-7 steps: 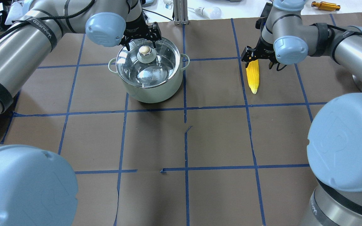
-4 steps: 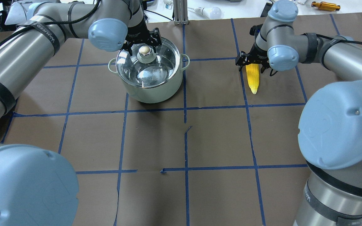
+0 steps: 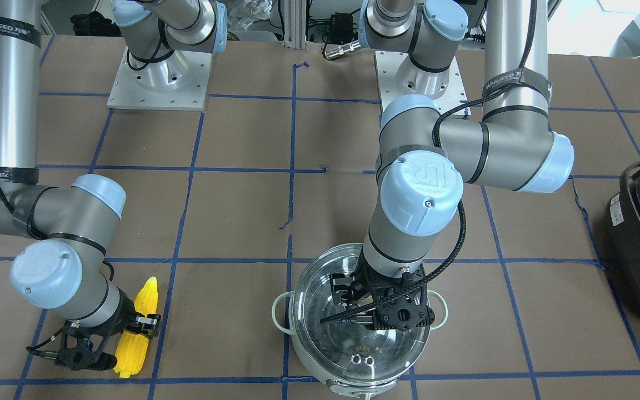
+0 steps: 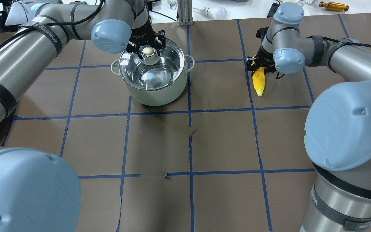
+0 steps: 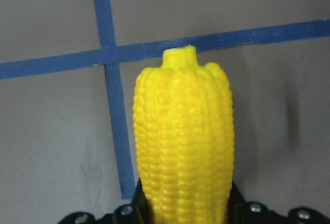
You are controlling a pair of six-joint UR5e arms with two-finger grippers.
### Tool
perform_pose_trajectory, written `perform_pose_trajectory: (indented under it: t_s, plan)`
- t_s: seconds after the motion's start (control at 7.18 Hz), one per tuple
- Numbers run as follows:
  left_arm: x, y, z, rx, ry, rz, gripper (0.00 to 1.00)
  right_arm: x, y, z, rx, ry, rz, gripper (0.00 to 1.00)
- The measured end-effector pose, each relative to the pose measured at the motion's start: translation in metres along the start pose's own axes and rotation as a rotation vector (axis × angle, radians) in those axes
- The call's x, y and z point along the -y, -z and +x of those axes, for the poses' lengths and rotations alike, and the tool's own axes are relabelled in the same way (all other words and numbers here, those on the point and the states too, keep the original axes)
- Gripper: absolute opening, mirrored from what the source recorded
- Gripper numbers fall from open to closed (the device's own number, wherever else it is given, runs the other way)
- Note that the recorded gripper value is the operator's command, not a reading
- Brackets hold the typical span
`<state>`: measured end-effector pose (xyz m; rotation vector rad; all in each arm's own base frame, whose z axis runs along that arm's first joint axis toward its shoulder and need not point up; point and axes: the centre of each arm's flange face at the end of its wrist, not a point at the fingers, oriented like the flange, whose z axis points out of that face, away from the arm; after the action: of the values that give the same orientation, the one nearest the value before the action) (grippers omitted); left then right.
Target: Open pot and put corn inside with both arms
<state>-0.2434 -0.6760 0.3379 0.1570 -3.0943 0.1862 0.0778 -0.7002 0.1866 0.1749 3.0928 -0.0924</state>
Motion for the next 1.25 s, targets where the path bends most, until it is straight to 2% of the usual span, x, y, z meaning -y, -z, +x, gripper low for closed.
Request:
perform_pose_trajectory:
  t_s: [0.14, 0.42, 0.7, 0.97, 1.25]
  plan:
    - [-0.001, 0.000, 0.002, -0.001, 0.008, 0.000, 0.34, 0.005, 0.013, -0.001, -0.001, -0.005, 0.018, 0.00]
    - [-0.003, 0.011, 0.002, 0.003, 0.005, 0.009, 0.34, 0.013, 0.048, -0.004, -0.011, -0.012, 0.020, 0.00]
    - [-0.008, 0.058, -0.004, -0.003, 0.008, 0.022, 0.34, 0.010, 0.075, -0.013, -0.042, -0.002, 0.020, 0.00]
    - [0.006, 0.108, -0.068, 0.004, 0.014, 0.013, 0.33, 0.007, 0.082, -0.022, -0.050, 0.006, 0.025, 0.00]
    - [0.018, 0.124, -0.160, 0.003, 0.024, 0.003, 0.31, 0.006, 0.090, -0.040, -0.048, -0.005, 0.033, 0.00]
